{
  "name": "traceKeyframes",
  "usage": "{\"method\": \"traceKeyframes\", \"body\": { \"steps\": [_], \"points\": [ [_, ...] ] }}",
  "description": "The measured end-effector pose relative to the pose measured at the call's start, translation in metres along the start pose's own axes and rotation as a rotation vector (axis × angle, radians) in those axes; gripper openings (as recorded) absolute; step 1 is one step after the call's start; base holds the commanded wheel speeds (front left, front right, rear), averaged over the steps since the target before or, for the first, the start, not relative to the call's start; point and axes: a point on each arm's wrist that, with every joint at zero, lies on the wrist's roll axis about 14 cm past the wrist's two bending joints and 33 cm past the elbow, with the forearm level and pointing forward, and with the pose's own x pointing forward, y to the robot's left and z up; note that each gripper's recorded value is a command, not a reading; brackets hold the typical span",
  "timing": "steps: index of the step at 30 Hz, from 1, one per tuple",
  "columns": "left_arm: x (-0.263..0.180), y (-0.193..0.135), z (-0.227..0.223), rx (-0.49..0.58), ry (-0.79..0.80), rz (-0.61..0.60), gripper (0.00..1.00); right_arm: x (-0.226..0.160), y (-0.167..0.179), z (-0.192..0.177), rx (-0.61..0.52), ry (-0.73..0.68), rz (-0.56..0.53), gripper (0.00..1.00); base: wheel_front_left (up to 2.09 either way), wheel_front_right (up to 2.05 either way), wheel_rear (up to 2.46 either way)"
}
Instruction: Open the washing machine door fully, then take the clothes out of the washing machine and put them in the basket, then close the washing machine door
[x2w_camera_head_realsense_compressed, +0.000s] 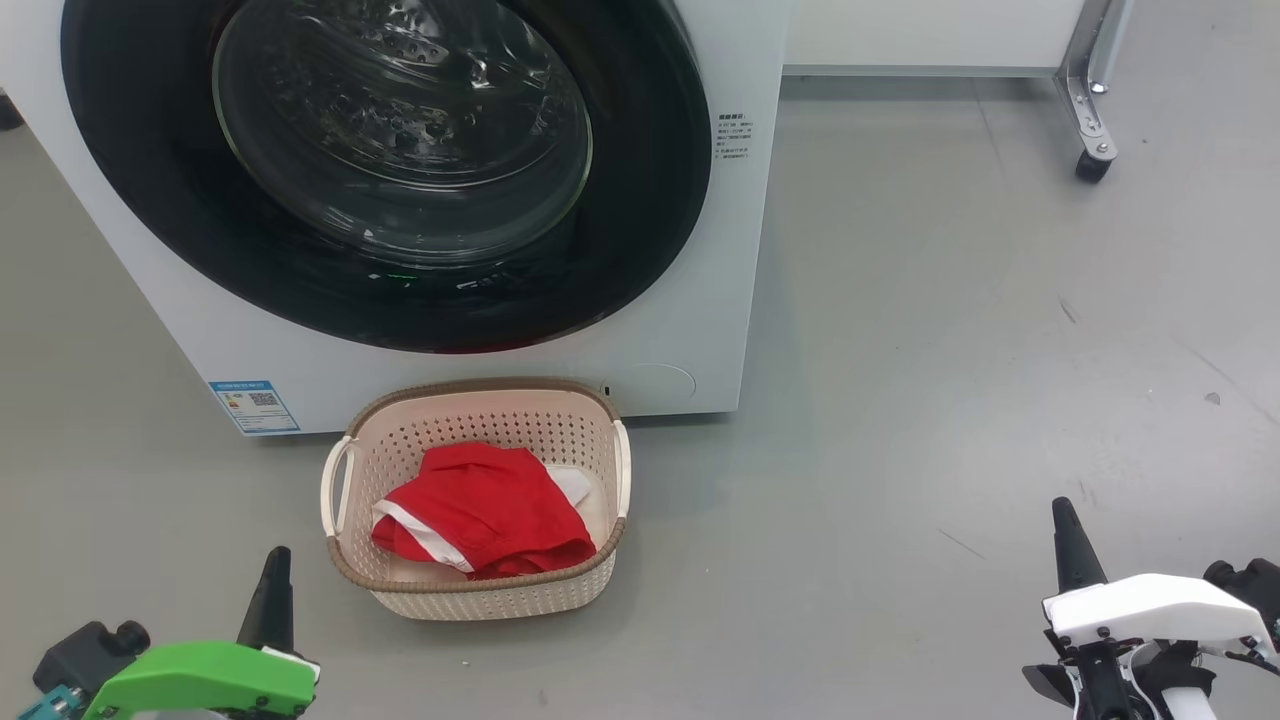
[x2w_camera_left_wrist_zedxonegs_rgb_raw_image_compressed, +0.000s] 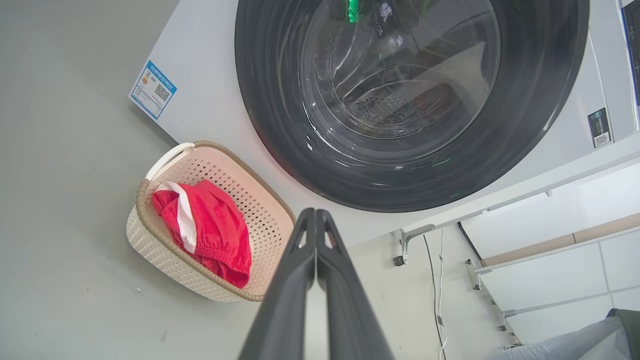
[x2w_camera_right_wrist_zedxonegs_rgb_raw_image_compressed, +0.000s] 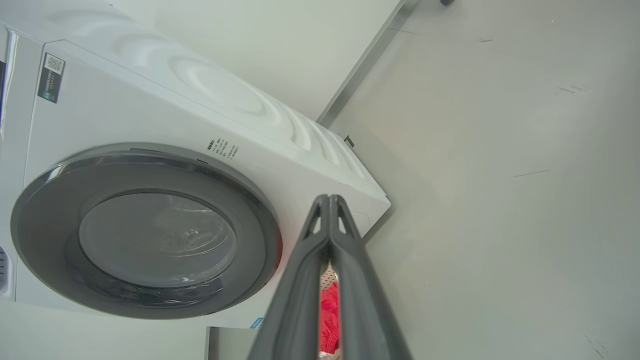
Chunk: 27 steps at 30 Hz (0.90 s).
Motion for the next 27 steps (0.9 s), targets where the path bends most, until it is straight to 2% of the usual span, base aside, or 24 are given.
{"method": "traceKeyframes", "body": {
  "steps": [27],
  "points": [
    [0.005,-0.006,0.022,-0.367,-0.033,-0.063,0.00,0.010,0.007,0.023,0.370,-0.016,0.051,0.00,0.00,0.00,0.00]
  ]
}}
